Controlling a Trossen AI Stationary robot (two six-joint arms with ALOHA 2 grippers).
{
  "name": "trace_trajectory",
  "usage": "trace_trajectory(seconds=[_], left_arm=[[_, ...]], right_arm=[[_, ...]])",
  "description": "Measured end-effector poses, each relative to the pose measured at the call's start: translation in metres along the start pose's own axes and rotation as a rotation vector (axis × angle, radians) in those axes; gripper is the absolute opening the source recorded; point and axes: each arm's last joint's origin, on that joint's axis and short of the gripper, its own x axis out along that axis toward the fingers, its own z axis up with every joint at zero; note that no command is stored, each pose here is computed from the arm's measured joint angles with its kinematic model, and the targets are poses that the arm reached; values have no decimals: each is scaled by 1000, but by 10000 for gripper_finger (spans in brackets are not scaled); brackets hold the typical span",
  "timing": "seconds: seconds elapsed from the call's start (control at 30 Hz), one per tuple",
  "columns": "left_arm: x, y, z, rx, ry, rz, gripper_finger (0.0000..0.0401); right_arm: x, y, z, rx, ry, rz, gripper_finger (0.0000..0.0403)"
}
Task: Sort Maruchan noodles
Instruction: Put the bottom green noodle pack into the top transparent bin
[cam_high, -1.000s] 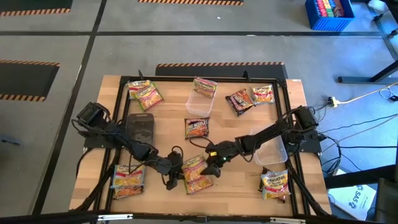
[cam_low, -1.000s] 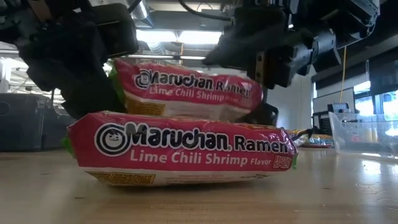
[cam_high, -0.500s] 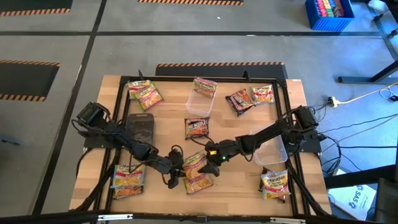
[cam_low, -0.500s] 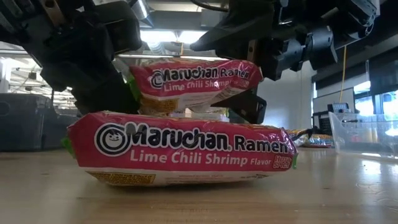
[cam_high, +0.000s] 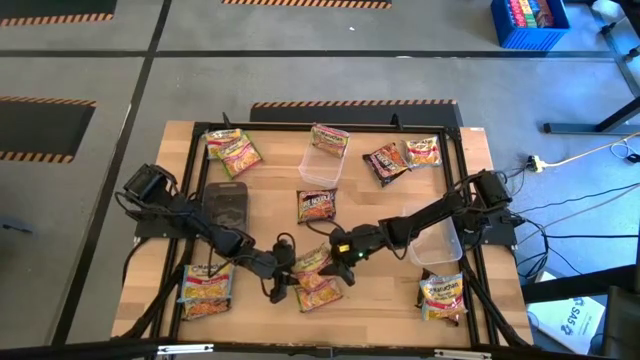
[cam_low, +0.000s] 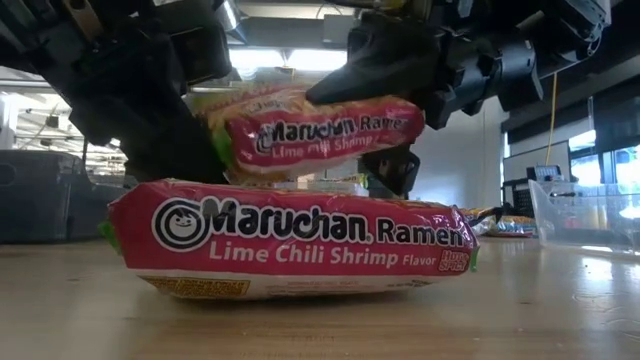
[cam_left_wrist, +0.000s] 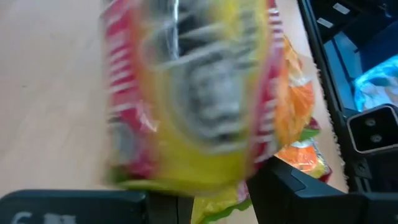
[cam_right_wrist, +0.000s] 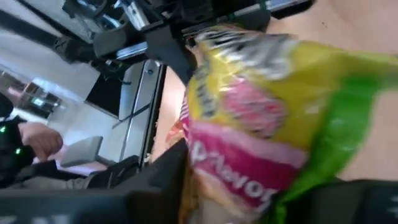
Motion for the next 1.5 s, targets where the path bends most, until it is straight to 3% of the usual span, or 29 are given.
trace_trajectory(seconds=[0.17,0.4,0.7,0.8,0.97,1.13,1.37,1.5], left_arm=[[-7,-3,3,26,56,-57,121],[-36,-3,16,40,96,-13,121],[-71,-7,49,179,-124,26,121],[-83,-2,62,214,-227,119,121],[-102,12,83,196,-422,385,122],[-107,33,96,207,-500,642,122],[-106,55,105,140,-517,747,122],[-106,61,110,99,-508,665,122]], right_arm=[[-3,-7,6,-14,69,81,100],[-11,-17,19,-59,97,112,109],[-68,-18,67,-196,92,74,103],[-91,-20,82,-252,59,21,106],[-127,-29,105,-323,-22,-58,106],[-152,-42,124,-367,-116,-126,107],[-159,-56,130,-410,-148,-210,107],[-159,-55,130,-434,-143,-205,108]])
